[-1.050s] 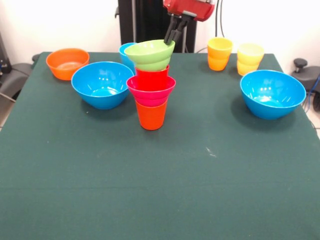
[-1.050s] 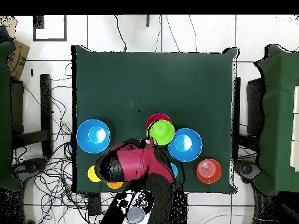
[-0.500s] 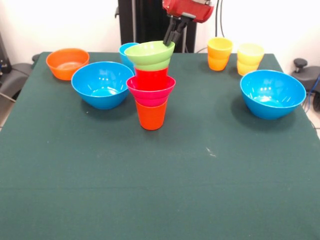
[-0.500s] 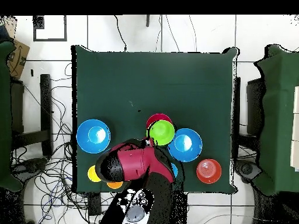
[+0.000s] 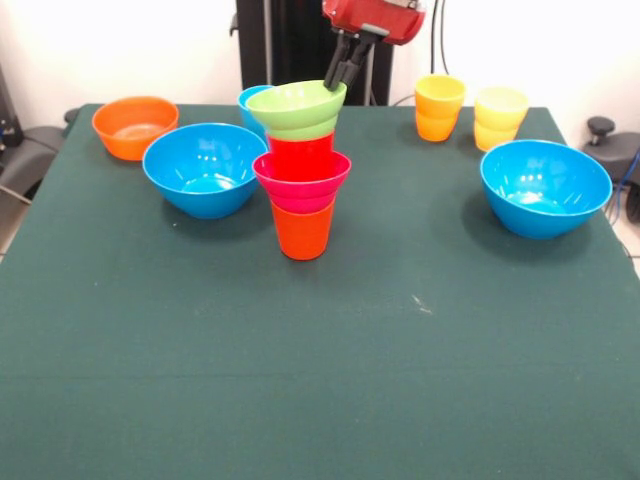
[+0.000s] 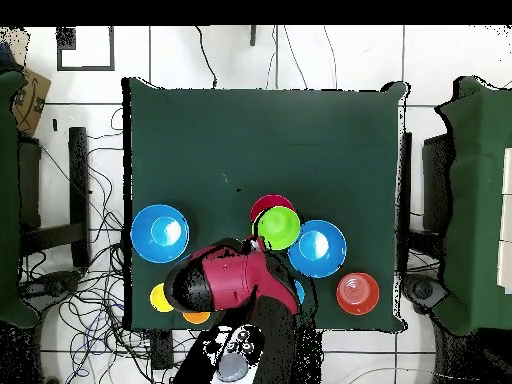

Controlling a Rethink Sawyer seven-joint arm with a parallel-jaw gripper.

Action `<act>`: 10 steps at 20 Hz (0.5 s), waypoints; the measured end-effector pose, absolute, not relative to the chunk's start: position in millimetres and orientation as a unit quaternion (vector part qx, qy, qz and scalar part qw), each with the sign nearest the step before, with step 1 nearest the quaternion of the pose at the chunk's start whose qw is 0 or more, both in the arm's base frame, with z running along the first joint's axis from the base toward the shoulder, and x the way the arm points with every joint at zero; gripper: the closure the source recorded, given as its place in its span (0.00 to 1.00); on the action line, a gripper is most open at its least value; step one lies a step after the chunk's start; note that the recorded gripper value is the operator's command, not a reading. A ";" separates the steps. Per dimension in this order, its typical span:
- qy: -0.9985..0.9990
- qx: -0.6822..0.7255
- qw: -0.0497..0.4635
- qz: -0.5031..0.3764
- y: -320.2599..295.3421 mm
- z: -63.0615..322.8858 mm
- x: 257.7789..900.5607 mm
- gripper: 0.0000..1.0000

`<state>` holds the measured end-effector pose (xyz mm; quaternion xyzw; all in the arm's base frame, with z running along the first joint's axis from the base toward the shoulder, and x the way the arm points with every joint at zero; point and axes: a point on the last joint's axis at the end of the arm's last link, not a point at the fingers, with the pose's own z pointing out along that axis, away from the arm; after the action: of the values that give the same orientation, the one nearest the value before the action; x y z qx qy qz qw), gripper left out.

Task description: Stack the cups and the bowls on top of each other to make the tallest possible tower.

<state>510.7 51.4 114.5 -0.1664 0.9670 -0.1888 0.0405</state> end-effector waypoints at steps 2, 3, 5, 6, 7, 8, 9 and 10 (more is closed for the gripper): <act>0.967 -0.166 0.041 -0.189 51.4 114.5 510.7 1.00; 0.967 -0.166 0.041 -0.189 51.3 114.5 510.7 1.00; 0.967 -0.166 0.041 -0.189 51.1 114.5 510.8 1.00; 0.967 -0.166 0.041 -0.189 51.1 114.5 510.8 1.00; 0.967 -0.166 0.041 -0.189 51.1 114.5 510.8 1.00; 0.967 -0.166 0.041 -0.189 51.1 114.5 510.8 1.00; 0.967 -0.166 0.041 -0.189 51.1 114.5 510.8 1.00; 0.967 -0.166 0.041 -0.189 51.0 114.5 510.8 1.00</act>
<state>510.8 51.0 114.5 -0.1660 0.9670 -0.1889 0.0405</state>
